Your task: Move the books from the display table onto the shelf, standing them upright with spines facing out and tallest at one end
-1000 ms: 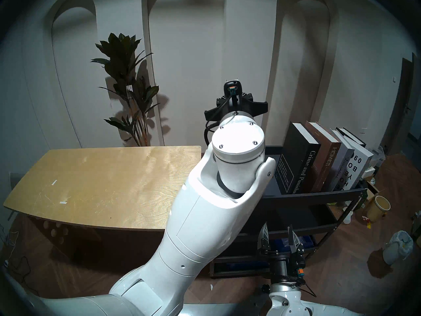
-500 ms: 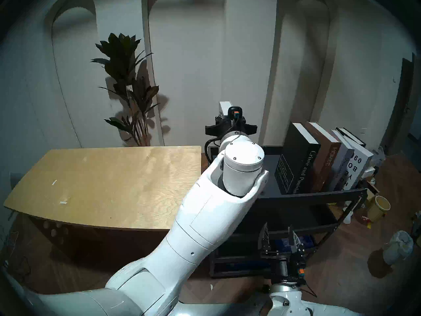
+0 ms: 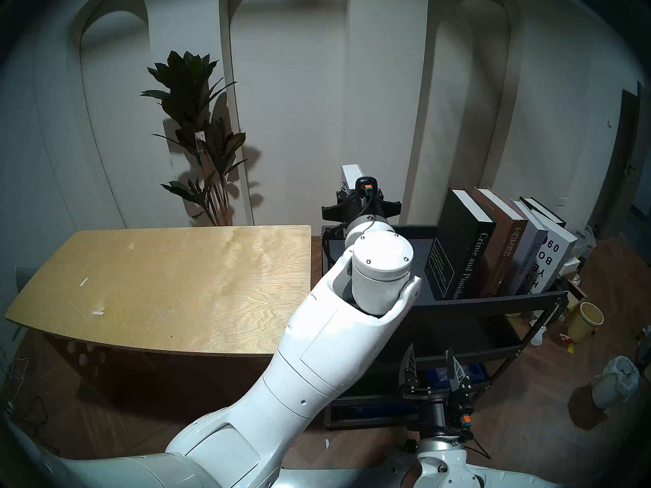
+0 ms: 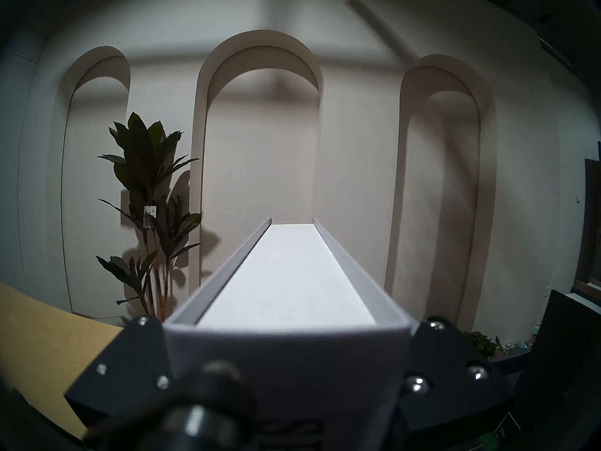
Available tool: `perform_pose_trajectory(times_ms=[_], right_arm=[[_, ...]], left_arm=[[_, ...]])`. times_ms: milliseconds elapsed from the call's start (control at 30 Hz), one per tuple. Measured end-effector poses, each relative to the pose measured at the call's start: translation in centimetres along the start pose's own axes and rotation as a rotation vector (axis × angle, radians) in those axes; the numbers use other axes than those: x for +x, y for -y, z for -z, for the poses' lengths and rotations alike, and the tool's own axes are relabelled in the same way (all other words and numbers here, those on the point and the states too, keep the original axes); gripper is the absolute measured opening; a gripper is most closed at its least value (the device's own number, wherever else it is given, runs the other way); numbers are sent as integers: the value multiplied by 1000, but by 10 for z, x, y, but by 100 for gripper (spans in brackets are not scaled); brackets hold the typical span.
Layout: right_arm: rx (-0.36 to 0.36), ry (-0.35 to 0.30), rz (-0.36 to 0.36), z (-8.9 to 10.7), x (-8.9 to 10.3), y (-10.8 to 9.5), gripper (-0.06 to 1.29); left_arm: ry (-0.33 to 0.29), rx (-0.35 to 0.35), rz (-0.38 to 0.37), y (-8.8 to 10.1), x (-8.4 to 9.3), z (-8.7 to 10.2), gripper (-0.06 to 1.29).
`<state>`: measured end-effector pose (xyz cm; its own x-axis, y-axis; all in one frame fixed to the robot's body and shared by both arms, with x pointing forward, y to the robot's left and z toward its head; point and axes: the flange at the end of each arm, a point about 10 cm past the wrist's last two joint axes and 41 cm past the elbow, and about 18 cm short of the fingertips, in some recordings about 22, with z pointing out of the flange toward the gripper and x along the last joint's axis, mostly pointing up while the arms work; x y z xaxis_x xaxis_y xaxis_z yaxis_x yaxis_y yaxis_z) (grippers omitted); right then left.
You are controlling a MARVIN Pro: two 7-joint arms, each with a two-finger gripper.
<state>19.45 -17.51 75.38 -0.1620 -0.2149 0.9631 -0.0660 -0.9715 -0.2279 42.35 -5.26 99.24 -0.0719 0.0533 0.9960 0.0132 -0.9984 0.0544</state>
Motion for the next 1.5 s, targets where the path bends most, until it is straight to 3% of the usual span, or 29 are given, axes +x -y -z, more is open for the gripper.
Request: perform_pose_trajectory(times_ms=[133, 433, 467, 500, 567, 1167, 1500], right_arm=[[0, 0, 0, 0, 0, 0, 125], [0, 0, -1, 0, 0, 0, 125], [0, 0, -1, 0, 0, 0, 125], [0, 0, -1, 0, 0, 0, 125], [0, 0, -1, 0, 0, 0, 125], [-1, 1, -2, 0, 0, 0, 125], [-1, 1, -2, 0, 0, 1, 125]], left_arm=[[20, -11, -8, -6, -19, 5, 55], [0, -21, -7, -13, -24, 4, 56], [0, -23, -7, -13, -25, 4, 67], [3, -25, -9, -14, -26, 3, 91], [9, -29, -12, -14, -29, 3, 123], [15, -34, 0, -12, -26, -1, 123], [53, -90, 70, -20, -6, 14, 123]])
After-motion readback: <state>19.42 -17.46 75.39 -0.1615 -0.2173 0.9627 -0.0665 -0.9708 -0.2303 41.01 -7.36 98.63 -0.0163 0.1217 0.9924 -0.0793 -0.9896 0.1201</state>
